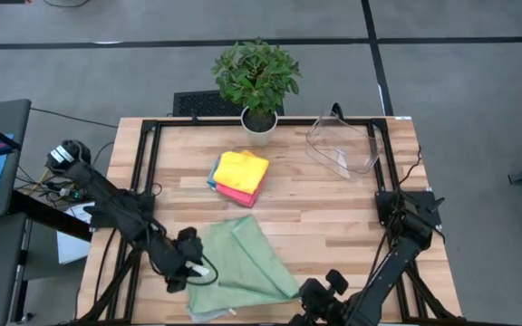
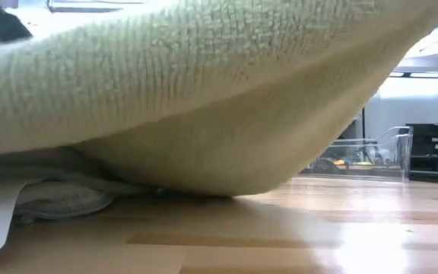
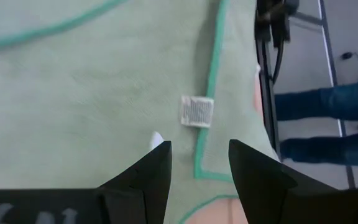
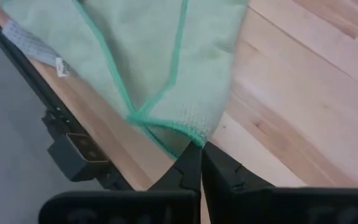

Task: Fold microfiber towels
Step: Fold the light green microfiber towel

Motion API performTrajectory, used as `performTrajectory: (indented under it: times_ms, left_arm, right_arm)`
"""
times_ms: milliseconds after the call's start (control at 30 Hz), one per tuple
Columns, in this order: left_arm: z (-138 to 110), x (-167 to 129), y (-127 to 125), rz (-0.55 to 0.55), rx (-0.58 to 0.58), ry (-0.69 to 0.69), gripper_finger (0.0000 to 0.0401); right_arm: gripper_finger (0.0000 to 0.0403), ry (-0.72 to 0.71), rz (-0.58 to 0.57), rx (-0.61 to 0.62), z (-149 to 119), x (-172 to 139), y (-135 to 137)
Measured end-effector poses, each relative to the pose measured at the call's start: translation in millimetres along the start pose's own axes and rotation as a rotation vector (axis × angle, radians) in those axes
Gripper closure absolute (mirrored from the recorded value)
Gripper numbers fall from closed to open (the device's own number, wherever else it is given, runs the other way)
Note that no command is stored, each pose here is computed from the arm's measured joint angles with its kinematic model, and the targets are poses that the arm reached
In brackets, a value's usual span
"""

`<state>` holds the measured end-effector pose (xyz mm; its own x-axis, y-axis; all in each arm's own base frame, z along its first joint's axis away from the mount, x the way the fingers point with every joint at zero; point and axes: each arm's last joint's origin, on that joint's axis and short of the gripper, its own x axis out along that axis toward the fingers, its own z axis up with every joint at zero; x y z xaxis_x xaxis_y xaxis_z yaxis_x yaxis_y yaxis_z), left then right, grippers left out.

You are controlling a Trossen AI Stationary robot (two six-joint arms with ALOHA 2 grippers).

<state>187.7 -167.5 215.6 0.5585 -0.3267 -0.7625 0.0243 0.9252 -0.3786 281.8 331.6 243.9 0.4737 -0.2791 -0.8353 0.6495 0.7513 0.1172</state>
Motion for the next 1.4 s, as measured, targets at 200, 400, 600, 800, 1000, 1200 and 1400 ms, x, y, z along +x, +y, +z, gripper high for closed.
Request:
performTrajectory:
  times_ms: [200,400,600,800,1000,1200,1400]
  left_arm:
    - [-18,29,-9,0.038,0.001,0.083,0.0249]
    - [-30,55,-11,0.058,-0.036,0.144,0.0249]
    - [-33,65,-15,0.004,-0.045,0.168,0.0249]
    - [-28,66,-21,-0.05,-0.088,0.116,0.027]
    - [-25,66,-23,-0.053,-0.153,0.091,0.0346]
    - [-10,53,-38,-0.105,-0.229,0.087,0.0395]
    - [25,8,-62,-0.077,-0.162,0.039,0.0399]
  right_arm:
    - [0.0382,-0.014,0.009,0.002,2,1,1]
    - [0.0374,-0.016,0.012,0.003,2,1,1]
    - [0.0379,-0.024,0.015,0.005,2,1,2]
    - [0.0377,-0.025,0.016,-0.005,2,1,2]
    - [0.0373,-0.026,0.016,-0.006,4,2,2]
    - [0.0386,-0.03,-0.001,0.025,12,3,0]
    - [0.0379,-0.066,-0.023,0.048,36,-15,-15]
